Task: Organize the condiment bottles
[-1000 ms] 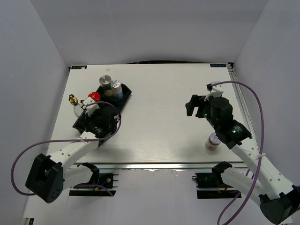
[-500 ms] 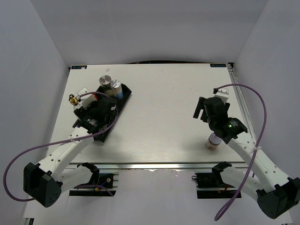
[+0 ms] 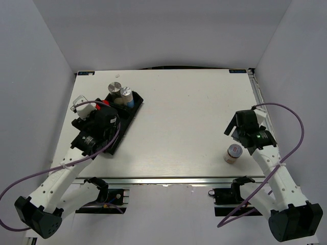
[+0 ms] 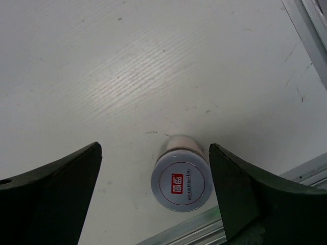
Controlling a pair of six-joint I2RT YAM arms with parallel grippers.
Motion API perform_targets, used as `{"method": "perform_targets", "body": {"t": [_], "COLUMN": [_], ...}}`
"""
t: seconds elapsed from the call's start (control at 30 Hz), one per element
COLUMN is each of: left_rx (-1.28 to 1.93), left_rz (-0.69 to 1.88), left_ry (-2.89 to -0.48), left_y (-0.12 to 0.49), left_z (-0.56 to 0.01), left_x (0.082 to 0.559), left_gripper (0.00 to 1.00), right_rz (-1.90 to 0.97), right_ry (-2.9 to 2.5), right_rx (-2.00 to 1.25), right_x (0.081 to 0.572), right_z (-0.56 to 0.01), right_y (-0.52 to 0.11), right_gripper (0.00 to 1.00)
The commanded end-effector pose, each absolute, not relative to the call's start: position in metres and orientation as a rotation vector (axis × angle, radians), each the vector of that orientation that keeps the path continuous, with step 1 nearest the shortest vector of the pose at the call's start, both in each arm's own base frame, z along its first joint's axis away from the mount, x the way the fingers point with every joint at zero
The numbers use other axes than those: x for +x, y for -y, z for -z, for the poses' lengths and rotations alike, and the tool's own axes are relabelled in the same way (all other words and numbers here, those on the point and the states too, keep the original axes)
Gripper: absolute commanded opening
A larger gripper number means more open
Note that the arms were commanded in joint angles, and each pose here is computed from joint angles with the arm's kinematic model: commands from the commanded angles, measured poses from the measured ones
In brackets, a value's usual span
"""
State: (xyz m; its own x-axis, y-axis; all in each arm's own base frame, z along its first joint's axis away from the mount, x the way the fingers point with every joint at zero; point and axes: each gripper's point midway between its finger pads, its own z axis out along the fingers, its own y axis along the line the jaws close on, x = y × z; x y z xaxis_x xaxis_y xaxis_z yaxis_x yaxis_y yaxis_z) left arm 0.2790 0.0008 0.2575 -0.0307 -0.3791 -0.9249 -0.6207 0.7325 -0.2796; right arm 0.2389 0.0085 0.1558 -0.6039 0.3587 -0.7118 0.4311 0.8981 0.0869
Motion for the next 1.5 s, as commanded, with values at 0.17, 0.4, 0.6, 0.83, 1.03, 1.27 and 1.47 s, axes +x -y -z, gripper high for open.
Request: {"method": "perform_targets", "body": {"t": [0.17, 0.4, 0.6, 0.83, 1.03, 1.27, 1.47], "left_rx": [-0.811, -0.731, -0.499, -0.154, 0.366, 0.978, 1.271], "left_rz": [-0.086, 0.044, 0.137, 0.357, 0.668, 0.969, 0.921], "left_ry": [-1.549, -1.477, -1.499, -1.471, -1.511, -1.401, -1.388], "left_y": [0.001, 0.011, 0.044, 0.108, 0.211, 0.315, 0.351], "left_z": [-0.314, -0.361, -0.392, -0.424, -0.397, -0.317, -0.240], "left_x": [0.276, 0.279, 0.293, 0.305, 0.304, 0.240, 0.221], "left_gripper": [0.98, 0.98, 0.98, 0.98, 0.98, 0.98, 0.98], "right_rz": [0.075, -0.005, -0.038, -0.027, -0.289, -0.511, -0.700], "right_ry": [-2.418, -2.498, -2.532, -2.542, -2.501, -2.436, -2.347], "right_rx": [0.666, 0.682, 0.680, 0.624, 0.335, -0.099, -0.445], "right_x": [0.208, 0.202, 0.200, 0.204, 0.228, 0.230, 0.215], "right_z": [-0.118, -0.093, -0.079, -0.083, -0.119, -0.160, -0.202], "right_y": [-0.001, -0.011, -0.016, -0.015, -0.051, -0.111, -0.168], "right_gripper": [0.89, 0.89, 0.81, 0.26, 0.15, 0.11, 0.08]}}
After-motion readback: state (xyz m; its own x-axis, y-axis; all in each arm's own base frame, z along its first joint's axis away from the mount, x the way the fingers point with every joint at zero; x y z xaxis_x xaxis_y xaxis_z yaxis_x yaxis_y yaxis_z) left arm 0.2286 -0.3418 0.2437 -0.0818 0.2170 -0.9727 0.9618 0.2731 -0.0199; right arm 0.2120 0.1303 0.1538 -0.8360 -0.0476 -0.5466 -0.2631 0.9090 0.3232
